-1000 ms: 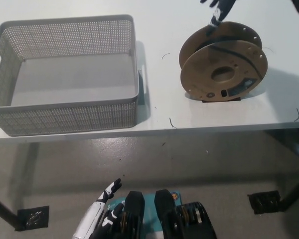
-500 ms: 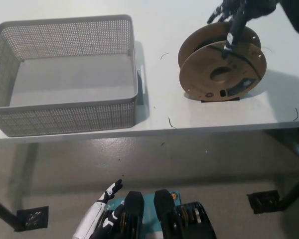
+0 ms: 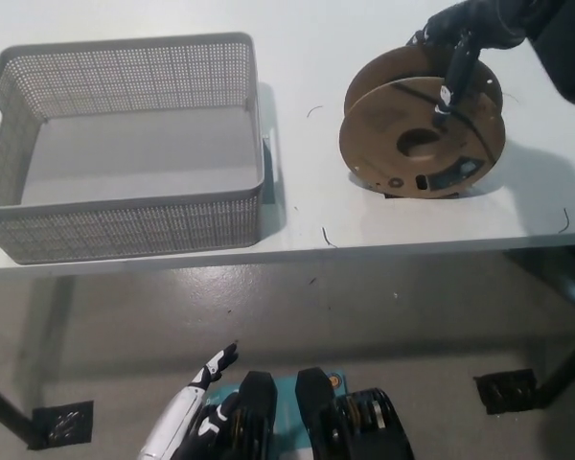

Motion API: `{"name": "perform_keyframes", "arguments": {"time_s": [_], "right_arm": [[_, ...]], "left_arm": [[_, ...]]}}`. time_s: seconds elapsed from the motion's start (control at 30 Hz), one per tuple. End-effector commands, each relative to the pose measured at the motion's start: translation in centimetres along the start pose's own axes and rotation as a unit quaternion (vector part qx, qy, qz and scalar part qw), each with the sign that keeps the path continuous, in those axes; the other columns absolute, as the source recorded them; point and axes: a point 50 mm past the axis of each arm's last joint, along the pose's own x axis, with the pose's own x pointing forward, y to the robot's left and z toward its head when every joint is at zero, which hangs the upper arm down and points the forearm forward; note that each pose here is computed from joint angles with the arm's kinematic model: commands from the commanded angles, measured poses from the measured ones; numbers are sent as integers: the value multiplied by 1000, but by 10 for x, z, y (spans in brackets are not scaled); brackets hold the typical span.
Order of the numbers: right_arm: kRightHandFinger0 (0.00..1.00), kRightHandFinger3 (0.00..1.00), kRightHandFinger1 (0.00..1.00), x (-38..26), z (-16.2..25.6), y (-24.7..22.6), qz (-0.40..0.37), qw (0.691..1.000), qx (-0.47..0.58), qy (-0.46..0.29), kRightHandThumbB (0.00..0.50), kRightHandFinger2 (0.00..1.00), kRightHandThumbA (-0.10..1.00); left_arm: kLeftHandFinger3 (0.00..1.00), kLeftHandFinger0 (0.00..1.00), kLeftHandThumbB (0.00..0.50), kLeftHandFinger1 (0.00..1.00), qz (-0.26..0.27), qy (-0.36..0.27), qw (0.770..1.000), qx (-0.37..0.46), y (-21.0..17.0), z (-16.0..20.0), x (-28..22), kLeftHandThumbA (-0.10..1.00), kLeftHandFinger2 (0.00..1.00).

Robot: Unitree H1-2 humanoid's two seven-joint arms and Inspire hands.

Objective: Use the right hand to pick up a 3d printing filament and place it into a container on the left side

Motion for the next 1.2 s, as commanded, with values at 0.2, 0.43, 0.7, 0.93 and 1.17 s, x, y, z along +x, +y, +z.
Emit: {"name": "perform_keyframes", "arguments": {"time_s": [0.2,0.43,0.7,0.93,1.17], "right_arm": [[247,113,317,39,-15,41,-117,992,10,-42,123,232,-100],[172,1000,587,34,-34,32,-157,973,156,-59,151,934,-100],[172,1000,636,34,-66,37,-173,917,350,-80,179,984,-100],[27,1000,500,32,-79,37,-148,761,611,-161,131,1000,-100],[0,926,246,30,-84,37,-115,652,718,-215,115,725,-100]], "left_arm": [[1000,1000,336,1000,0,-36,999,14,12,11,14,1000,1000],[1000,1000,328,1000,-4,-38,999,11,10,10,13,1000,1000],[1000,1000,330,1000,-8,-32,999,14,8,11,11,1000,1000],[1000,1000,317,1000,-9,-30,999,8,6,9,10,1000,1000],[1000,1000,313,1000,-10,-30,999,6,4,8,9,1000,1000]]}}
